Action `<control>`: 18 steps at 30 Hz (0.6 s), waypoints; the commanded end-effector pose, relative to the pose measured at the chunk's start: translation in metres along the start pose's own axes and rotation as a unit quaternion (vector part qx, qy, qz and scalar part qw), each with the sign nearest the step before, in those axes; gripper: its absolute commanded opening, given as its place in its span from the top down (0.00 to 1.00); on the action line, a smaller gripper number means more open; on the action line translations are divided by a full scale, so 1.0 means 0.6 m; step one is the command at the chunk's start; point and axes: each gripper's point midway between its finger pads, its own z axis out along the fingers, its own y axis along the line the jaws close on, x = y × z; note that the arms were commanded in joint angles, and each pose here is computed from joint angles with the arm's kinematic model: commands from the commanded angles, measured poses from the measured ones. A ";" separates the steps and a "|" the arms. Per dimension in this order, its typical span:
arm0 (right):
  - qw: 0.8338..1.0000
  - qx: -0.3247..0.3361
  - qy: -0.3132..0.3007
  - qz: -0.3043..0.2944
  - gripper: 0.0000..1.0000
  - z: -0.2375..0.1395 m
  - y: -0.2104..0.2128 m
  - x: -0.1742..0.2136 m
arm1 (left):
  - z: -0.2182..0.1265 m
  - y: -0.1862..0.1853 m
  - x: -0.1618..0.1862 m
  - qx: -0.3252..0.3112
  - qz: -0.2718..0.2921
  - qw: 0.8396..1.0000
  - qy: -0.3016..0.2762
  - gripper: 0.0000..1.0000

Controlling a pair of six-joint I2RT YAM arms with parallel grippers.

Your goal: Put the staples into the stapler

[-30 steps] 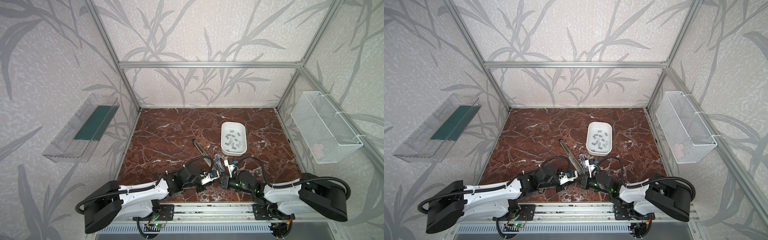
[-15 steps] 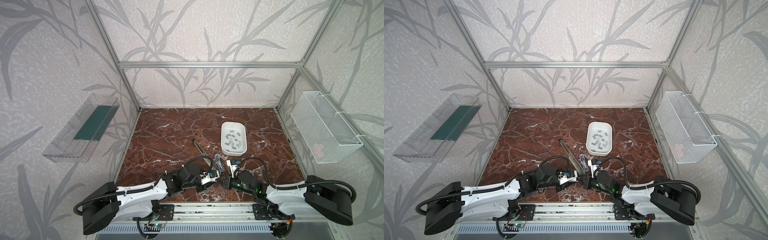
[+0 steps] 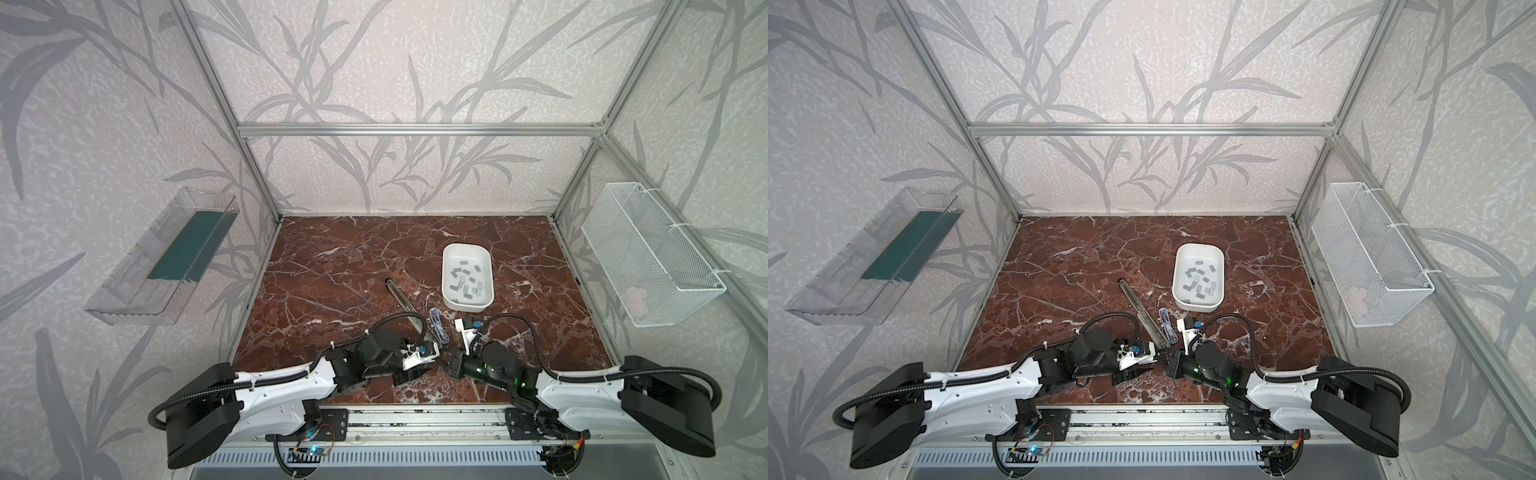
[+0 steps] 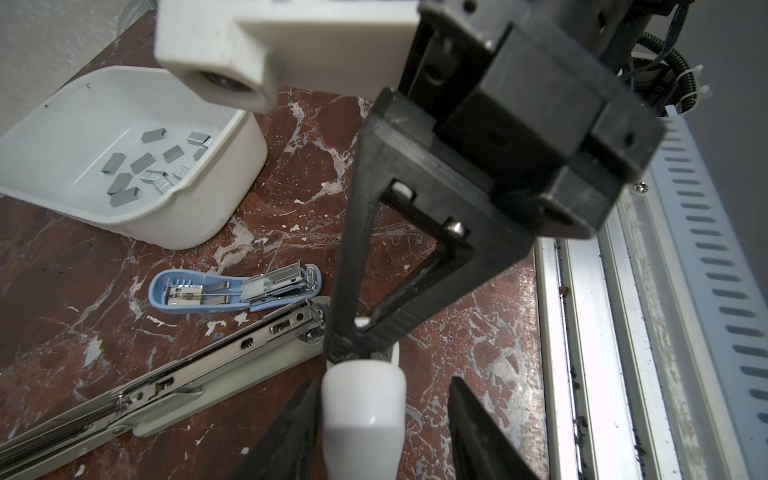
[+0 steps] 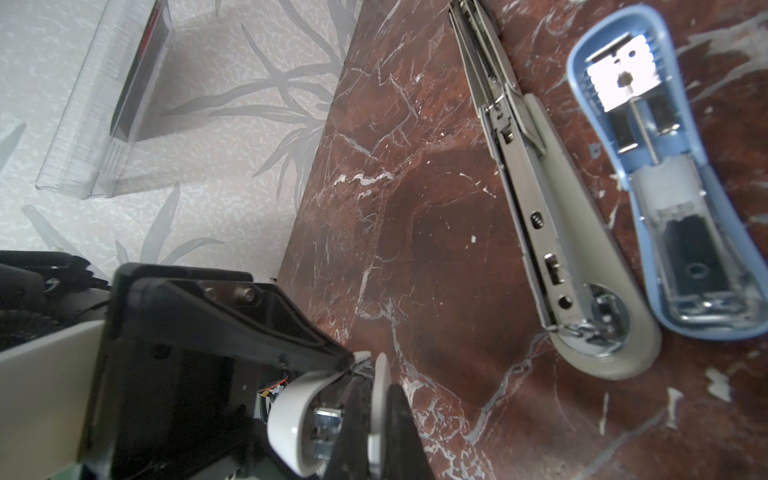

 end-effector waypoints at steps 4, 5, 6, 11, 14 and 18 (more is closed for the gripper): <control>1.000 0.003 -0.008 -0.014 1.00 -0.009 0.001 -0.007 | 0.009 0.002 -0.014 0.006 0.016 1.000 -0.001 0.59; 1.000 0.004 -0.009 -0.015 1.00 -0.009 0.001 -0.008 | 0.009 0.003 -0.015 0.006 0.016 1.000 0.000 0.60; 1.000 0.008 -0.009 -0.015 1.00 -0.008 -0.002 -0.007 | 0.010 0.004 -0.016 0.005 0.016 1.000 0.001 0.60; 1.000 0.010 -0.007 -0.015 1.00 -0.004 -0.004 -0.005 | 0.006 0.003 -0.025 0.006 0.018 1.000 -0.010 0.56; 1.000 0.004 -0.005 -0.014 1.00 -0.002 -0.001 -0.005 | 0.005 0.005 -0.025 0.004 0.018 1.000 -0.011 0.56; 1.000 0.002 -0.003 -0.014 1.00 0.000 0.000 -0.003 | 0.008 0.002 -0.025 0.009 0.022 1.000 -0.010 0.64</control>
